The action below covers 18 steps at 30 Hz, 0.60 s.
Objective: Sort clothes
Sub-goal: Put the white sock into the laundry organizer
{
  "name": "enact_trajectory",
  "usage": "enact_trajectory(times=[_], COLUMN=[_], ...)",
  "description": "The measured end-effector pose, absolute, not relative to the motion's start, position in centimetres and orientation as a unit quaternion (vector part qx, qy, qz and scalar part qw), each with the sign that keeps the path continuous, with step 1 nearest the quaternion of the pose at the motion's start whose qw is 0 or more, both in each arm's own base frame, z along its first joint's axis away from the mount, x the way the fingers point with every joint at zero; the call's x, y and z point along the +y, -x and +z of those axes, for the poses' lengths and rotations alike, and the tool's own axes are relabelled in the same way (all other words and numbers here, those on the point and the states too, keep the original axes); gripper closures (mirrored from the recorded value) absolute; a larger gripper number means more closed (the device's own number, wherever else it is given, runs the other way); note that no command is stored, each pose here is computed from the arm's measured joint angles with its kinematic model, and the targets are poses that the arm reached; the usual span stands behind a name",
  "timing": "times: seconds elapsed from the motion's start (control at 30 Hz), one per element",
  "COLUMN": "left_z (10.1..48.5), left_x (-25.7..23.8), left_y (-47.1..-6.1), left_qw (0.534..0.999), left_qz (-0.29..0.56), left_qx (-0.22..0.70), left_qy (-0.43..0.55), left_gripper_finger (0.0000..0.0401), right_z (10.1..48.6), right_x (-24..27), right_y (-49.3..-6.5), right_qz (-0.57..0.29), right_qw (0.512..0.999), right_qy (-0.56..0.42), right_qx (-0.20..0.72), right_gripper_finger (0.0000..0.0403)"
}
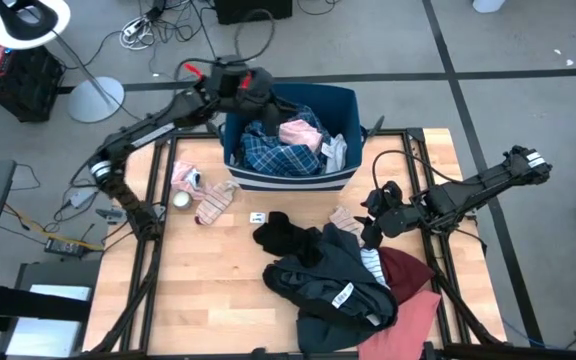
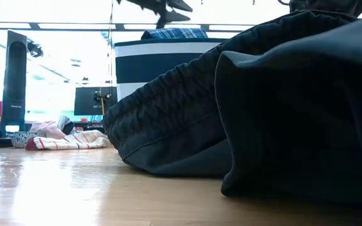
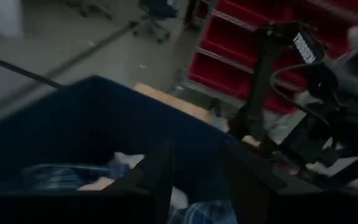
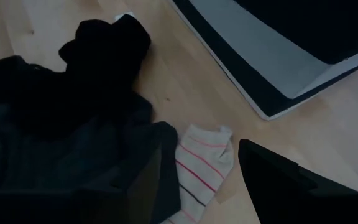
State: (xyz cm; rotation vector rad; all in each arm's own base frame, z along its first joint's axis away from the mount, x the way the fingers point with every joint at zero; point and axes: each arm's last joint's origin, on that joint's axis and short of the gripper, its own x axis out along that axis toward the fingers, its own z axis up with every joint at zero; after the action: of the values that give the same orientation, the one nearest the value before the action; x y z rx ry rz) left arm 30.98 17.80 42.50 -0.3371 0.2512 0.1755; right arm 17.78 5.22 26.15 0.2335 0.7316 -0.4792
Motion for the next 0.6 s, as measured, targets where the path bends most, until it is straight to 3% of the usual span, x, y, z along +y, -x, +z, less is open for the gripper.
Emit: enact_trajectory(times=[0.17, 0.3, 0.43, 0.6], left_z=[45.3, 46.6, 46.1, 42.8], left_x=[13.2, 10.0, 7.8, 6.4], left_y=[-26.9, -23.6, -21.4, -18.5], left_qw=[0.974, 0.966, 0.964, 0.954], left_qz=[0.139, 0.157, 0.159, 0.19], left_qx=[0.166, 0.2, 0.208, 0.22], left_qy=[0.071, 0.052, 0.051, 0.074], left_gripper_finger=[0.0265, 0.0265, 0.0265, 0.0265], right_z=[26.2, 25.9, 23.9, 22.4], right_x=[5.3, 5.4, 5.3, 4.5], right_y=[-17.9, -18.0, -18.3, -18.9], right_qz=[-0.215, -0.216, -0.228, -0.245], right_qw=[0.901, 0.9, 0.888, 0.87], right_qy=[-0.115, -0.112, -0.098, -0.102], right_qx=[0.358, 0.361, 0.386, 0.415], right_gripper_finger=[0.0186, 0.0186, 0.0186, 0.0186])
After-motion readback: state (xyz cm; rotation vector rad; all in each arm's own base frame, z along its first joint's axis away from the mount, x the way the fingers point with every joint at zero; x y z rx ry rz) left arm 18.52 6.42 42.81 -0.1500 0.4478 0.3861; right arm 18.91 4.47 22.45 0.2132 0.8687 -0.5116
